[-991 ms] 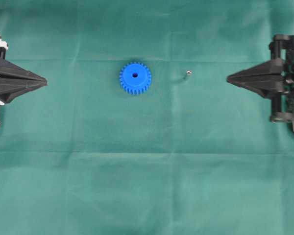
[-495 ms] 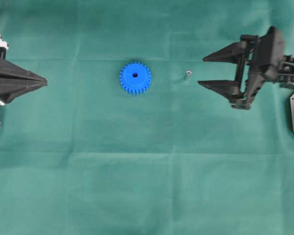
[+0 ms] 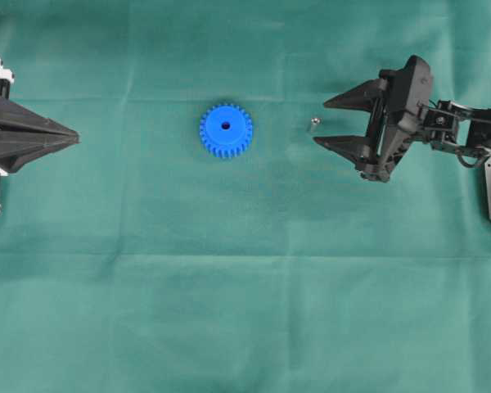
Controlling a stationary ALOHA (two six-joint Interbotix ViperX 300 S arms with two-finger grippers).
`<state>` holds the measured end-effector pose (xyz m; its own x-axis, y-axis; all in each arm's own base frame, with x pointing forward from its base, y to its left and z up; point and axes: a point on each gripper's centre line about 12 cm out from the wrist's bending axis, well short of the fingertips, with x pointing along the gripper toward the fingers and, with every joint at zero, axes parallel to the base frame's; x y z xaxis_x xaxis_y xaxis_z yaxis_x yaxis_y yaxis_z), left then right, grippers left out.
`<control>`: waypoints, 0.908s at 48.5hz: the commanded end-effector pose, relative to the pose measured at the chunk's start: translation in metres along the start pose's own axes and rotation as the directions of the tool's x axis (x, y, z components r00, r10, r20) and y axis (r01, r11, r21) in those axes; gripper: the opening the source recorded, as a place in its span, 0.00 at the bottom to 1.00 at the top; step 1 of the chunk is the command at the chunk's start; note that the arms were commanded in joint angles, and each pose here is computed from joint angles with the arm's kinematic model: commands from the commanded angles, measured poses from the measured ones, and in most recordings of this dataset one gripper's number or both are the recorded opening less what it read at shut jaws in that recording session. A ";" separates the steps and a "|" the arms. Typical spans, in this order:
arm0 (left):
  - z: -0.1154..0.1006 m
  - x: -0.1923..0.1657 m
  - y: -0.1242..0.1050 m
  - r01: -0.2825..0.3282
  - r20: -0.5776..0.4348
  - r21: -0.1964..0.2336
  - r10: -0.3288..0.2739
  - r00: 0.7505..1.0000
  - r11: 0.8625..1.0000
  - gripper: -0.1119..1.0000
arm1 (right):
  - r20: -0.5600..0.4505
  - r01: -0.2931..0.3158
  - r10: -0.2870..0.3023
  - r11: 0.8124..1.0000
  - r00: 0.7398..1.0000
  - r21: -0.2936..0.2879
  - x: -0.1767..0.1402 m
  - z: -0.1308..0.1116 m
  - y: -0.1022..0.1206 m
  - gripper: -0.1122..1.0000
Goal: Insert the shaft placed at a random location into the center hole of the medium gear at another random location.
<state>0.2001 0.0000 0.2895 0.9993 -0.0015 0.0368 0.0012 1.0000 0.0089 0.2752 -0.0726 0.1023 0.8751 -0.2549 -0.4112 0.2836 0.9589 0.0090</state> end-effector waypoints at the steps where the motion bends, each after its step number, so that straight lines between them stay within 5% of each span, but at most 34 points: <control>1: 0.008 0.003 0.000 -0.001 0.018 0.003 0.001 1.000 1.000 0.10 | 0.034 0.010 -0.011 1.000 0.999 0.014 0.008 0.008 -0.003 0.81; 20: 0.005 0.003 0.001 -0.003 0.005 0.003 0.003 1.000 1.000 0.10 | 0.026 0.012 -0.013 1.000 1.000 0.014 0.018 0.006 -0.003 0.75; 25: 0.005 0.003 0.000 -0.001 0.003 0.003 0.001 1.000 1.000 0.10 | 0.026 0.012 -0.013 1.000 1.000 0.014 0.017 0.005 -0.003 0.62; 33: 0.005 0.003 0.001 -0.003 0.000 0.003 0.003 1.000 1.000 0.10 | 0.017 0.007 -0.007 1.000 1.000 0.005 0.017 0.004 -0.002 0.24; 44: 0.005 0.003 0.000 -0.001 0.002 0.003 0.001 1.000 1.000 0.10 | 0.012 0.005 -0.005 1.000 1.000 0.002 0.017 0.004 -0.002 0.22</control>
<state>0.2001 0.0003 0.2872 0.9998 0.0002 0.0215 -0.0004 1.0000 0.0089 0.2869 -0.0780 0.0922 0.8679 -0.2592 -0.4237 0.2887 0.9574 0.0059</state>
